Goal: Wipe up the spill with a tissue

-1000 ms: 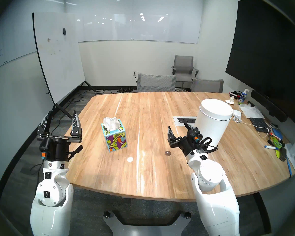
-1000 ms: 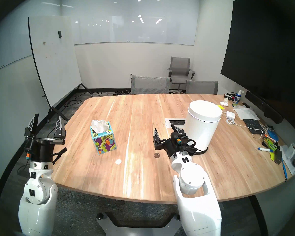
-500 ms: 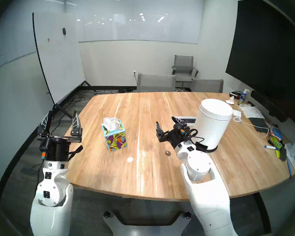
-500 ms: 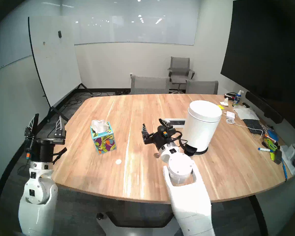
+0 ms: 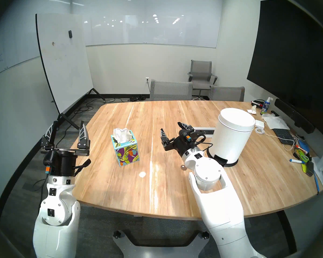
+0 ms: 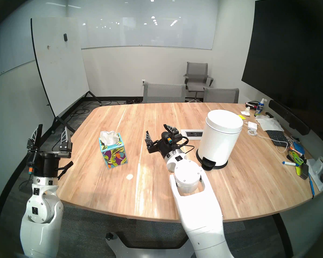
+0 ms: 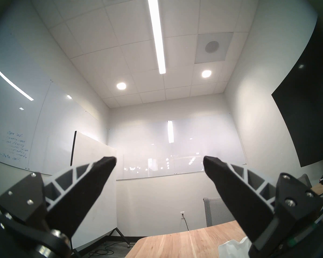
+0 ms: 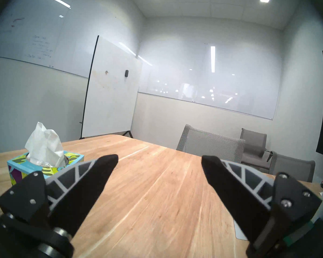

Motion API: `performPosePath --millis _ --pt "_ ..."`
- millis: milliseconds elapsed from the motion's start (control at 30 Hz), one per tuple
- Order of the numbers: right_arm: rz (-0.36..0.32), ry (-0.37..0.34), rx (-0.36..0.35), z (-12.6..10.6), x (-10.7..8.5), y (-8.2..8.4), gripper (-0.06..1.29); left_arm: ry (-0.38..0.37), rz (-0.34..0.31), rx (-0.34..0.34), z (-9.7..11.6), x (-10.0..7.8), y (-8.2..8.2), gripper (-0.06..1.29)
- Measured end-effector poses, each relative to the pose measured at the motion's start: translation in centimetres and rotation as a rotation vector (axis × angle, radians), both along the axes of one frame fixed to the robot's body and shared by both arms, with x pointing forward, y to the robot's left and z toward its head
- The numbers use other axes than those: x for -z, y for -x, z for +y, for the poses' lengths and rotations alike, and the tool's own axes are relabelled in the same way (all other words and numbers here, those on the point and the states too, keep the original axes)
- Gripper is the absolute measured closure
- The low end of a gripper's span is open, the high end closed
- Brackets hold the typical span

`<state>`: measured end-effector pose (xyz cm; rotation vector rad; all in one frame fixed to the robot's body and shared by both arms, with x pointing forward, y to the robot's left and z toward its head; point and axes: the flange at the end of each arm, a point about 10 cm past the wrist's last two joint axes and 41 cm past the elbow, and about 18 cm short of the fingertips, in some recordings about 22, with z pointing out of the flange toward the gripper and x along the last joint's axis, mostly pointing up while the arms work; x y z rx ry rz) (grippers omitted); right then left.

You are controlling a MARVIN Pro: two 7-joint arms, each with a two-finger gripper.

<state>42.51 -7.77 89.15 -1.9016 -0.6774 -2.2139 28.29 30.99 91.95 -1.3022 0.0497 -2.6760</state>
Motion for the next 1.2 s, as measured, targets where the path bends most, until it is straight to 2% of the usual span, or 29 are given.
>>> performPosePath --millis 333,533,933,1200 --pt "0.049 0.041 -0.06 3.3 0.8 -1.1 0.0 0.0 0.0 0.001 0.0 0.0 0.0 -0.04" --pt "0.035 0.05 -0.083 4.5 0.2 -1.4 0.0 0.0 0.0 0.001 0.0 0.0 0.0 -0.04" --pt "-0.011 0.05 -0.149 6.9 -1.4 -0.4 0.0 0.0 0.0 0.002 0.0 0.0 0.0 -0.04" --pt "-0.021 0.073 -0.2 8.1 -1.8 0.1 0.0 0.0 0.0 0.002 0.0 0.0 0.0 -0.04"
